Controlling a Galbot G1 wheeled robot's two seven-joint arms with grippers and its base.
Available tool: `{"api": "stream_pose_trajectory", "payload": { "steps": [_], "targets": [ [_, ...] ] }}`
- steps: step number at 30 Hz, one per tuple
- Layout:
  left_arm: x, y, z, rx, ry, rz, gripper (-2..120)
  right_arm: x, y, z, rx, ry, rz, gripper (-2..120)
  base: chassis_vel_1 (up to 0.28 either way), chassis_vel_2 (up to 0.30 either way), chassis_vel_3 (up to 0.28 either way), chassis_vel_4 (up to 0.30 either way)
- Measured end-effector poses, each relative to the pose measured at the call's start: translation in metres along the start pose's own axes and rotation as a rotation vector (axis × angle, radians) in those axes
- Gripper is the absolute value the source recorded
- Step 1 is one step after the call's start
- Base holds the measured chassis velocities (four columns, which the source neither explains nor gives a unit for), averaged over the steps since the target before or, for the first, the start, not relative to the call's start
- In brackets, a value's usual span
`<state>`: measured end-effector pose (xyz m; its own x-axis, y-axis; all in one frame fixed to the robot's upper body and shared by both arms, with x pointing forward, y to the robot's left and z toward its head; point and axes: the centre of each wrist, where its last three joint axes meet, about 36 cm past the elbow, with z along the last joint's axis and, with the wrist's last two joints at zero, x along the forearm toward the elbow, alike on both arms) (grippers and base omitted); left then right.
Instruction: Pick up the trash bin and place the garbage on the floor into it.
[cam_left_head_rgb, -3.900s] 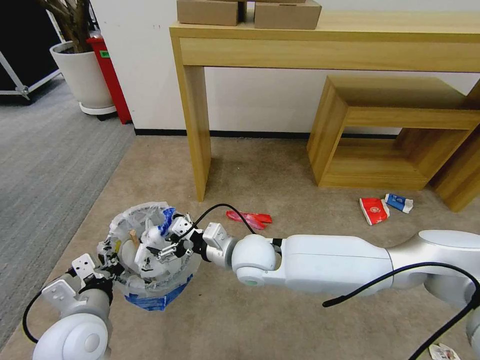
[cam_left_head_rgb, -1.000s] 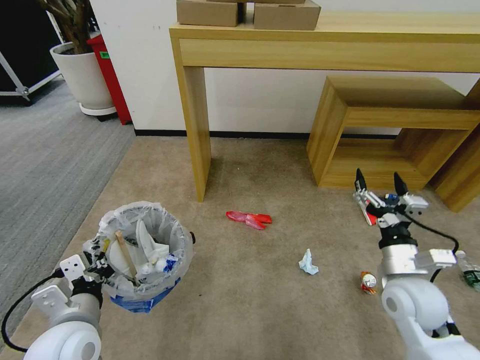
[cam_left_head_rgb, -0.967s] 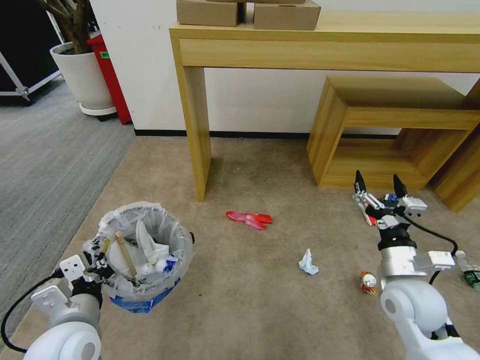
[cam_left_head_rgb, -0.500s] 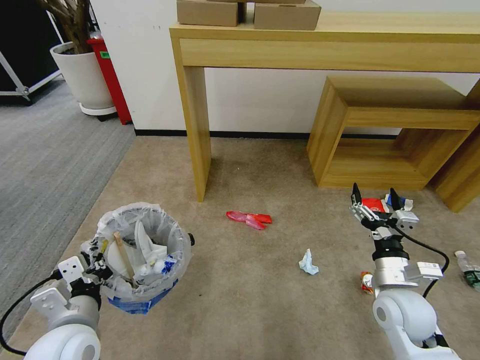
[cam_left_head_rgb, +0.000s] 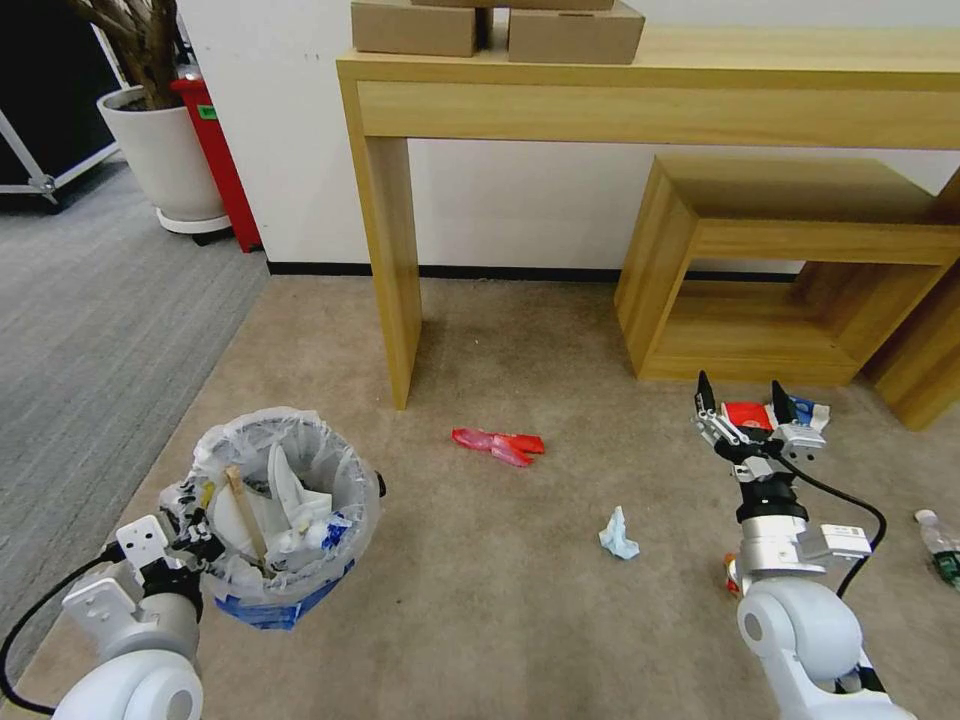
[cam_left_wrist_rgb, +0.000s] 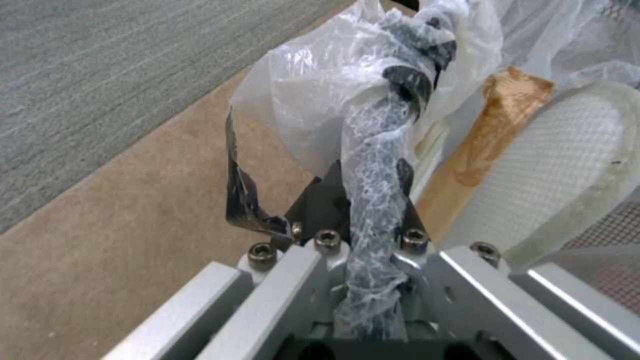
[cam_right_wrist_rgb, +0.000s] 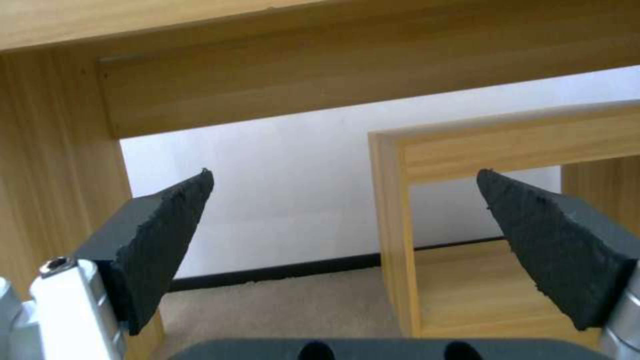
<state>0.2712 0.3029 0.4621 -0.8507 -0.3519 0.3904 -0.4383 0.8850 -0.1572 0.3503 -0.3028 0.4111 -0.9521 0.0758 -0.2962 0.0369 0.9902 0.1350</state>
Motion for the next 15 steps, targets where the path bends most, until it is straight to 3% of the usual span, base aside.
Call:
{"api": "stream_pose_trajectory", "payload": {
  "steps": [15],
  "targets": [
    [0.0001,-0.0006,0.0029,0.000,-0.002,-0.003,0,0.0007,-0.0026,0.0032,0.002,-0.008,0.004,100,-0.098,0.085,0.091,-0.089]
  ]
}}
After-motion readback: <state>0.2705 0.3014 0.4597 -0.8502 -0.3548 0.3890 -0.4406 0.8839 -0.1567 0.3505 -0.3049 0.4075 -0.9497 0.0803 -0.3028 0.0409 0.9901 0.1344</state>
